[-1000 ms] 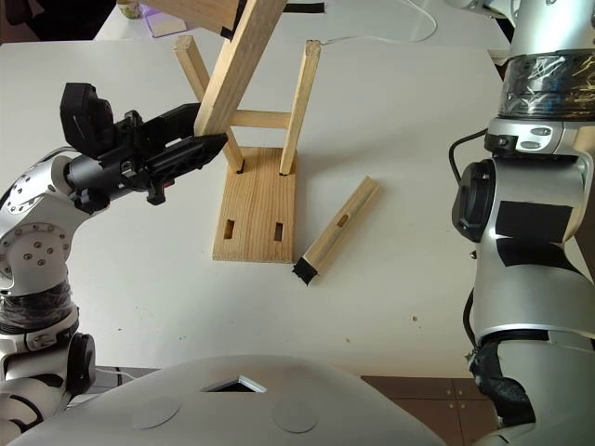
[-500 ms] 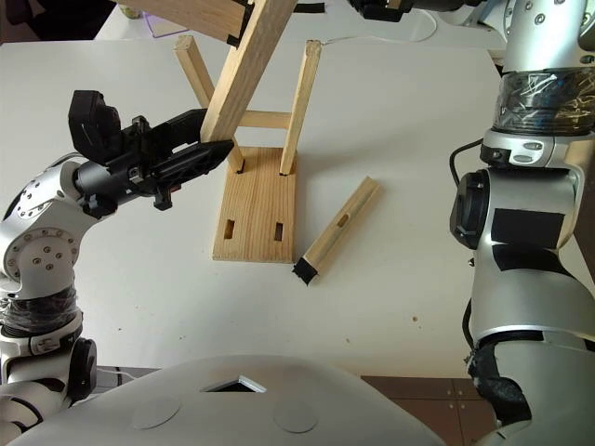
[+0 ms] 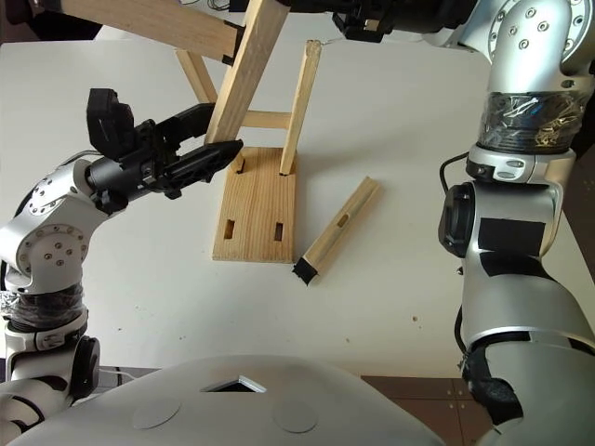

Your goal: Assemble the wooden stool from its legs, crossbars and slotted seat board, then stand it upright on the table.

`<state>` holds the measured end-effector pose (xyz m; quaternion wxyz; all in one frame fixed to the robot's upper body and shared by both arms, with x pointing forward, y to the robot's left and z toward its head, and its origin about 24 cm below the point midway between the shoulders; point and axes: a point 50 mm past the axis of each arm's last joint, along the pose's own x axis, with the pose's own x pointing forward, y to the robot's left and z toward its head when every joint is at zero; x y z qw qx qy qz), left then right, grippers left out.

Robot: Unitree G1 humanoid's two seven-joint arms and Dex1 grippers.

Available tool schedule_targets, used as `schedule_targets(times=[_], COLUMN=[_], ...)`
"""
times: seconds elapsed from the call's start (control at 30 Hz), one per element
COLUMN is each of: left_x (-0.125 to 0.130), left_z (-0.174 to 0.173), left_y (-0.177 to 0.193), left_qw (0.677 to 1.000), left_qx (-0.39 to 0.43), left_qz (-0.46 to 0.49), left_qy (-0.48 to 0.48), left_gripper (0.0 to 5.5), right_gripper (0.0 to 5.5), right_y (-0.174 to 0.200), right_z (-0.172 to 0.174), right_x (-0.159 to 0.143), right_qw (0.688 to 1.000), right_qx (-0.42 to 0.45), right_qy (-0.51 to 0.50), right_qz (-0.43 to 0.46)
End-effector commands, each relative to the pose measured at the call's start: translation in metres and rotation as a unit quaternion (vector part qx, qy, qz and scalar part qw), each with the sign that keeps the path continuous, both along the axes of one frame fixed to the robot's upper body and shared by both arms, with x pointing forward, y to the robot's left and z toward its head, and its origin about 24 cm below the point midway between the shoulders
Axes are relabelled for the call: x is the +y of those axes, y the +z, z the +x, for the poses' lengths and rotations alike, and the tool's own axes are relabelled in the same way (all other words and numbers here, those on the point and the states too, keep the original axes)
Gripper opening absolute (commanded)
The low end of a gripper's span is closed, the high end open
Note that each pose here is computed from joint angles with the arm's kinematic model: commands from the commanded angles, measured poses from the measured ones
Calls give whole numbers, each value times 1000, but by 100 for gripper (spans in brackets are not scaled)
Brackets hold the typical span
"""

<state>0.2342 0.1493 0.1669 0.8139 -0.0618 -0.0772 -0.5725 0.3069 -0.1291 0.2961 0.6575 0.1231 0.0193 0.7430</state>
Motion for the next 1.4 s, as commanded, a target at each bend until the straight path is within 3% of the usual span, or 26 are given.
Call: schedule_targets(times=[0.03,0.13,0.2,0.3,0.43,0.67,1.4], left_x=[44,89,104,119,117,103,99], left_z=[-19,-30,-33,-31,-28,-20,-31], left_y=[-81,-99,-93,-80,-73,-73,-87], left_qw=[979,954,942,907,868,859,845], left_qx=[109,150,145,135,131,136,152], left_qz=[154,143,97,-13,-109,-135,-138], left_qy=[83,218,287,398,467,475,494], left_gripper=[305,305,305,305,305,305,305], right_gripper=[203,203,203,203,203,203,203], right_y=[-15,-50,-71,-96,-112,-124,-123], right_z=[-6,-14,-22,-35,-44,-43,-42], right_x=[-9,-24,-30,-29,-28,-30,-34], right_qw=[995,988,986,984,983,981,978], right_qx=[-82,-91,-82,-67,-60,-52,-45], right_qy=[-46,-79,-96,-105,-105,-107,-110], right_qz=[-44,-94,-112,-124,-141,-156,-172])
